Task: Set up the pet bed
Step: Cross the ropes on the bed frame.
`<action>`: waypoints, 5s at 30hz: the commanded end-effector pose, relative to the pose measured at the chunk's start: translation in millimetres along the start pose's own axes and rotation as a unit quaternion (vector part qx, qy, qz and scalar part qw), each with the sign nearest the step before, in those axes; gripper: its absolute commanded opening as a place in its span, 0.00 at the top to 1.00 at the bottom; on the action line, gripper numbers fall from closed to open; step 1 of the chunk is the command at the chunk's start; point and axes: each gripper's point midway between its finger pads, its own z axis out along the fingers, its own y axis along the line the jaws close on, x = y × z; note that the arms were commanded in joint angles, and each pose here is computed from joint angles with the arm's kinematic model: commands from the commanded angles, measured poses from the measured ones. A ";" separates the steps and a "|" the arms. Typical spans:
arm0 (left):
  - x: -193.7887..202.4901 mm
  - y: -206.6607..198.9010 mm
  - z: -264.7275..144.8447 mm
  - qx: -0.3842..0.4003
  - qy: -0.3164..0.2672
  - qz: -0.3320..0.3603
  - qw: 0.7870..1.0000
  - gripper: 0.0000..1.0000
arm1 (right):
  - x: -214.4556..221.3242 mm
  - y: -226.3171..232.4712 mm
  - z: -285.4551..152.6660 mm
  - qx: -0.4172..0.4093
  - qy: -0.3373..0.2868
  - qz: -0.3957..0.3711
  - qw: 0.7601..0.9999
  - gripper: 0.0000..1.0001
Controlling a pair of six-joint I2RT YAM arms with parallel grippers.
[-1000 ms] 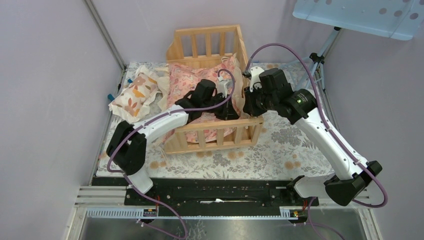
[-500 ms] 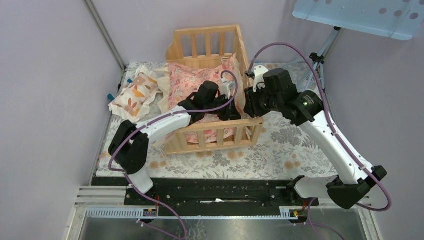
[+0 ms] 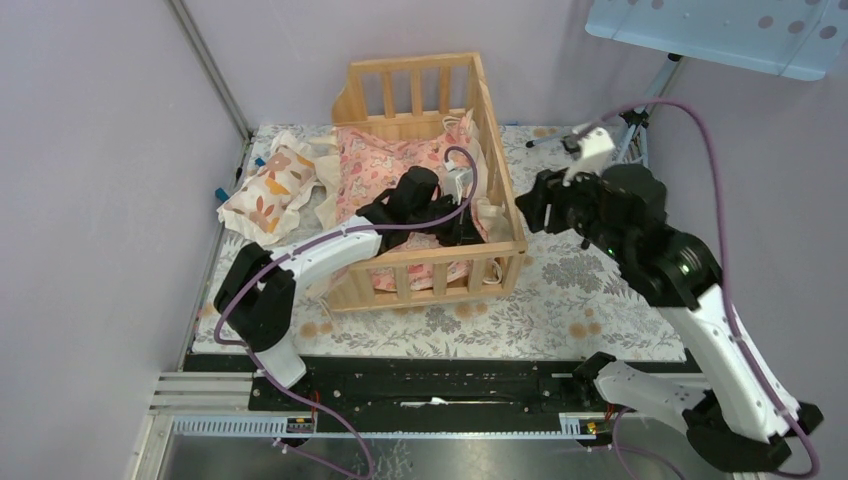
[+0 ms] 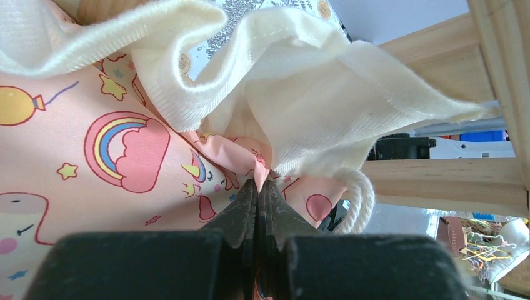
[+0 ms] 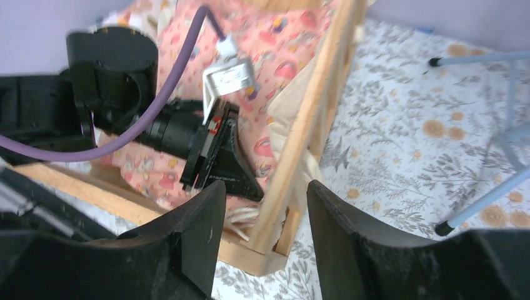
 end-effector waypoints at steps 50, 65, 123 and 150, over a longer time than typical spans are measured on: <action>-18.1 -9.3 -13.3 -0.020 0.014 0.047 0.999 0.40 | 184.7 -73.7 30.7 0.140 0.096 0.268 0.948 0.56; 0.9 -54.8 -22.2 0.083 0.051 0.073 0.993 0.50 | 193.0 -70.8 29.8 0.131 0.101 0.268 0.949 0.58; -17.9 -53.5 13.9 0.109 0.043 0.041 0.992 0.76 | 206.1 26.9 5.1 -0.186 -0.004 0.493 0.850 0.70; -27.4 -23.5 -6.2 0.070 0.026 0.021 0.997 0.74 | 156.0 -54.6 64.2 -0.044 -0.189 0.550 0.812 0.60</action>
